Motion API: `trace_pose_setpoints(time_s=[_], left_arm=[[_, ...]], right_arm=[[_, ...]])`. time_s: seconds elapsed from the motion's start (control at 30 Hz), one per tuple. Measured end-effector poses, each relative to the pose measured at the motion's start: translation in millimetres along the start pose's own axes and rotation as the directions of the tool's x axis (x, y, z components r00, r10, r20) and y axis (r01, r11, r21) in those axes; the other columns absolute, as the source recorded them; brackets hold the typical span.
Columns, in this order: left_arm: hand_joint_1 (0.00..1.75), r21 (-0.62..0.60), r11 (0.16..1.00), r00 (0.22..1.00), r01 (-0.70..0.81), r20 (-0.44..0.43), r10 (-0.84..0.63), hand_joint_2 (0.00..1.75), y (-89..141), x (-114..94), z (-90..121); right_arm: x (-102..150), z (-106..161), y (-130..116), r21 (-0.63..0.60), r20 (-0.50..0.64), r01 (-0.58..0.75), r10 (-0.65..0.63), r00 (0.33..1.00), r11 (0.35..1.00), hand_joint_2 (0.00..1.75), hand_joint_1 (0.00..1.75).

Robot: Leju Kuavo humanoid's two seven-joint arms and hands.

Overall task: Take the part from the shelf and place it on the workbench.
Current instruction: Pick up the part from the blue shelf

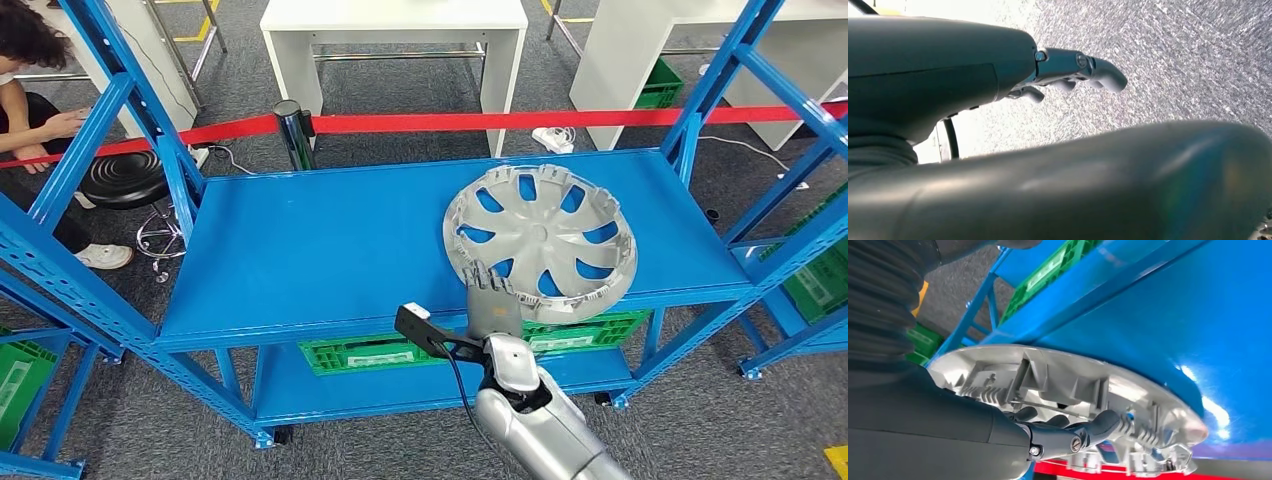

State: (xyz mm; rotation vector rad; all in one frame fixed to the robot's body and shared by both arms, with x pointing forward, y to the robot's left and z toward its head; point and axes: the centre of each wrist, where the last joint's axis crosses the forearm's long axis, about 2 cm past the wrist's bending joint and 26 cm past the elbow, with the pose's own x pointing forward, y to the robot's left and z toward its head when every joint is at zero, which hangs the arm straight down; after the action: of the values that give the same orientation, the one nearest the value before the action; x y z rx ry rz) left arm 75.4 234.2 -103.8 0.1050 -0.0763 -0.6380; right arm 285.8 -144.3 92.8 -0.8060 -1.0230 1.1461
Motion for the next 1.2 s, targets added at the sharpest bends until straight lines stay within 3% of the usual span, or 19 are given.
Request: trace_pose_setpoints(time_s=[0.33, 0.53, 0.83, 1.0, 1.2], left_arm=[[0.0, -0.003, 1.0, 1.0, -0.002, 0.008, 0.002, 0.0, -4.2, -1.5, 0.2], [0.0, -0.013, 1.0, 1.0, 0.01, 0.018, -0.009, 0.0, -6.1, -1.0, 0.5], [0.0, -0.012, 1.0, 0.999, 0.01, 0.037, -0.01, 0.0, -6.3, 0.5, 0.8], [0.0, -0.011, 1.0, 0.999, 0.009, 0.042, -0.008, 0.0, -6.2, 1.2, 0.9], [0.0, -0.011, 1.0, 0.999, 0.002, 0.039, -0.002, 0.0, -5.7, 1.3, 0.9]], right_arm=[[-22.7, 21.7, -6.8, -0.069, -0.088, 0.09, -0.096, 0.991, 0.993, 1.75, 0.0], [-33.1, 24.9, -36.3, -0.242, -0.01, 0.121, -0.127, 0.992, 0.963, 1.75, 0.0], [-31.0, 22.9, -67.9, -0.375, 0.054, 0.122, -0.11, 0.992, 0.919, 1.75, 0.0], [-31.4, 22.4, -78.3, -0.395, 0.049, 0.121, -0.111, 0.993, 0.911, 1.75, 0.0], [-34.1, 23.6, -74.6, -0.346, 0.018, 0.11, -0.111, 0.994, 0.932, 1.75, 0.0]])
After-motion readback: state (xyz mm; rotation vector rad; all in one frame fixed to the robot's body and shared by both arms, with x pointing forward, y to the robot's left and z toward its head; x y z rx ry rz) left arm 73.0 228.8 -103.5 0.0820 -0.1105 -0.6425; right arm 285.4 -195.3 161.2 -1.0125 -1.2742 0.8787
